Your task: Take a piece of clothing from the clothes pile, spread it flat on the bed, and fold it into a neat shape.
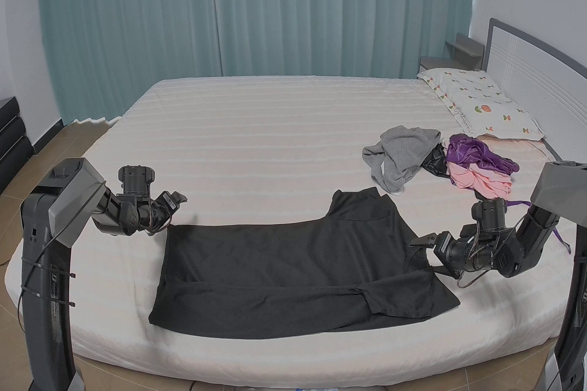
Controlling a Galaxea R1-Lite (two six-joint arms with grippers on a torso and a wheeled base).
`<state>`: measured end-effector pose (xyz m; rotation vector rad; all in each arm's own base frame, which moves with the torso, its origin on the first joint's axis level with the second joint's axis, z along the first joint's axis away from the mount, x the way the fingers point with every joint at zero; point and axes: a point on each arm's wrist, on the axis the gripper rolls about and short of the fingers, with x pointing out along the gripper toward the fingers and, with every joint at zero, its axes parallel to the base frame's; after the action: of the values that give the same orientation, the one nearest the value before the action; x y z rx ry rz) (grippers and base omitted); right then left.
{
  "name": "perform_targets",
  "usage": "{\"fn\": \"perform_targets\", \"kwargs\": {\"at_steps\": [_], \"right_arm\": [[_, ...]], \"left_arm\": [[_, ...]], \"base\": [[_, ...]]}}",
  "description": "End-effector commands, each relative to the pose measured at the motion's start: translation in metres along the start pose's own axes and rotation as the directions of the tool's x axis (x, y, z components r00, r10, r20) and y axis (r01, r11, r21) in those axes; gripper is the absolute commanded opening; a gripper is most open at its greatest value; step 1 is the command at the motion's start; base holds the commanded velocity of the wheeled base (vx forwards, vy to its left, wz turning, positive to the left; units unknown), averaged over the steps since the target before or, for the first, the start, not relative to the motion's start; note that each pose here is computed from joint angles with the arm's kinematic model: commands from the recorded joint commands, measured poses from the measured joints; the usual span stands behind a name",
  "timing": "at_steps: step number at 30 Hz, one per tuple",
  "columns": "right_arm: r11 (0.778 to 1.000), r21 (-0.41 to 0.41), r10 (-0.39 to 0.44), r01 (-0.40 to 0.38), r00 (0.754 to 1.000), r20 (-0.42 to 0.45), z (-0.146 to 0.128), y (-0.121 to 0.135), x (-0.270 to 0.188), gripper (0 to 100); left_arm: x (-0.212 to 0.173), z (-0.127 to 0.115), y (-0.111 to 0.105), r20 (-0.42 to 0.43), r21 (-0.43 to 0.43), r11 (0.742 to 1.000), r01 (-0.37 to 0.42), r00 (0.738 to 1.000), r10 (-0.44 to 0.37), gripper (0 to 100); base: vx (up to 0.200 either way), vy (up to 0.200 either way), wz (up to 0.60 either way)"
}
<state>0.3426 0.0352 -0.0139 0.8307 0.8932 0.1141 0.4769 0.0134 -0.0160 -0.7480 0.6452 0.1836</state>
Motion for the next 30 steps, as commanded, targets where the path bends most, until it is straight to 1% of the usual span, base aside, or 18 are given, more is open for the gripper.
{"fn": "perform_targets", "kwargs": {"at_steps": [1,14,15,18,20,21,22,23,27,30], "right_arm": [[1.0,0.001,-0.001,0.001,1.0,-0.002,-0.001,0.0,0.0,100],[1.0,-0.002,0.003,-0.003,1.0,0.002,0.001,0.001,0.002,100],[1.0,-0.003,0.004,-0.004,1.0,0.005,0.002,0.001,0.002,100],[1.0,-0.001,0.007,-0.007,1.0,0.01,0.003,0.002,0.002,100],[1.0,-0.014,0.017,-0.017,1.0,0.009,0.005,0.01,0.007,100],[0.999,-0.032,0.026,-0.026,1.0,0.007,0.002,0.018,0.01,100],[0.998,-0.05,0.036,-0.035,0.999,0.019,0.003,0.026,0.012,100],[0.998,-0.055,0.037,-0.036,0.999,0.028,0.005,0.029,0.012,100],[0.997,-0.078,0.025,-0.018,0.996,0.086,0.024,0.053,0.015,100],[0.994,-0.106,0.02,-0.01,0.995,0.1,0.038,0.059,0.024,100]], "left_arm": [[0.013,-0.008,0.011,-0.018,-0.004,1.0,-0.021,1.0,0.021,100],[0.017,-0.013,0.011,-0.026,0.0,1.0,-0.02,0.999,0.02,100],[0.017,-0.013,0.011,-0.027,0.001,1.0,-0.019,0.999,0.019,0],[0.017,-0.012,0.011,-0.015,0.0,1.0,-0.025,1.0,0.025,0],[0.016,-0.013,0.012,-0.001,0.004,1.0,-0.026,1.0,0.026,0],[0.016,-0.013,0.013,0.007,0.001,1.0,-0.029,1.0,0.029,0],[0.015,-0.012,0.015,0.016,-0.007,0.999,-0.032,0.999,0.032,0],[0.014,-0.011,0.015,0.021,-0.009,0.999,-0.03,0.999,0.031,0],[0.01,-0.011,0.016,0.042,-0.03,0.999,-0.018,0.999,0.02,0],[0.007,-0.008,0.013,0.064,-0.064,0.998,0.0,0.998,0.004,0]], "base": [[0.0,0.0,0.0],[0.0,0.0,0.0],[0.0,0.0,0.0],[0.0,0.0,0.0],[0.0,0.0,0.0],[0.0,0.0,0.0],[0.0,0.0,0.0],[0.0,0.0,0.0],[0.0,0.0,0.0],[0.0,0.0,0.0]]}}
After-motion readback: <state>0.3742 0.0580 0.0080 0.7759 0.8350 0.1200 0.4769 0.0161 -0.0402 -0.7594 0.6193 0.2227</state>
